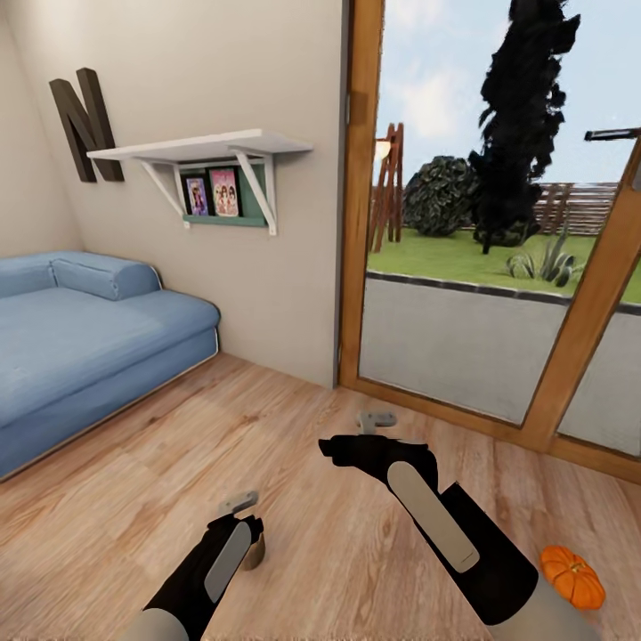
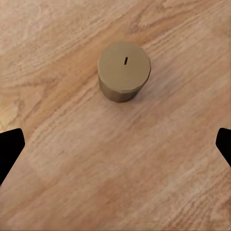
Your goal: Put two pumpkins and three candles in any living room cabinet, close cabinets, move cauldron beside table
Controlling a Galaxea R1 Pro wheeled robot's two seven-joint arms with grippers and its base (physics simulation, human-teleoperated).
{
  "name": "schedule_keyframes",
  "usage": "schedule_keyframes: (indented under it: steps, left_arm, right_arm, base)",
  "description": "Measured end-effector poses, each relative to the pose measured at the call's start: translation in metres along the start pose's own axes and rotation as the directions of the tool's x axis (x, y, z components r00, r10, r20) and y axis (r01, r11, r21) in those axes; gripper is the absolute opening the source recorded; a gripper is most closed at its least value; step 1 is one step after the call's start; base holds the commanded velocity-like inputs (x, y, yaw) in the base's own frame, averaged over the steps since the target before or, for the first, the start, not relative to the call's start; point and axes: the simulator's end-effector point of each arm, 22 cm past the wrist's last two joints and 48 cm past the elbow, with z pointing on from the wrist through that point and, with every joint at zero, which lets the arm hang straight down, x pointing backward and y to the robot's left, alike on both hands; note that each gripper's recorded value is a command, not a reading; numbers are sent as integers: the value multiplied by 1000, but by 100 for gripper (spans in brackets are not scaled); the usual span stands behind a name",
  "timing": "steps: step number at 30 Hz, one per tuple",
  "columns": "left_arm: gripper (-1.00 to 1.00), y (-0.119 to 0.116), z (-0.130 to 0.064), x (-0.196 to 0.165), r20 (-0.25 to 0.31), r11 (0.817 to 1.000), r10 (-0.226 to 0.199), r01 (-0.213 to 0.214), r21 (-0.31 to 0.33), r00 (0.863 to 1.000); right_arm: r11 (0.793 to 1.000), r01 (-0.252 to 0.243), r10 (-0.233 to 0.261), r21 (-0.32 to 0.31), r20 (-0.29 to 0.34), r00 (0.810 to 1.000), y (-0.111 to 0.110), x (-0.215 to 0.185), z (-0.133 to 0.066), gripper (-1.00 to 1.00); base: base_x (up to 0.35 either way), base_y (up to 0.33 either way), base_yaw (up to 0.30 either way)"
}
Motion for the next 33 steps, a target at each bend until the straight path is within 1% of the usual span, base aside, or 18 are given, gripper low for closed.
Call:
schedule_keyframes:
  steps: [25, 29, 33]
  left_arm:
    - [100, 10, 36, 41, -91, 999, 17, -20, -38, 996]
    - [100, 9, 35, 39, -87, 999, 15, -18, -35, 996]
    - [100, 9, 35, 40, -91, 999, 17, -20, -34, 996]
  right_arm:
    - [999, -34, 34, 8, -96, 995, -17, 41, 40, 100]
    - [999, -34, 35, 8, -97, 995, -17, 41, 40, 100]
    - [999, -34, 34, 8, -96, 995, -17, 41, 39, 100]
  base:
    - [0, 0, 0]
    - [33, 0, 0]
    - [221, 0, 0]
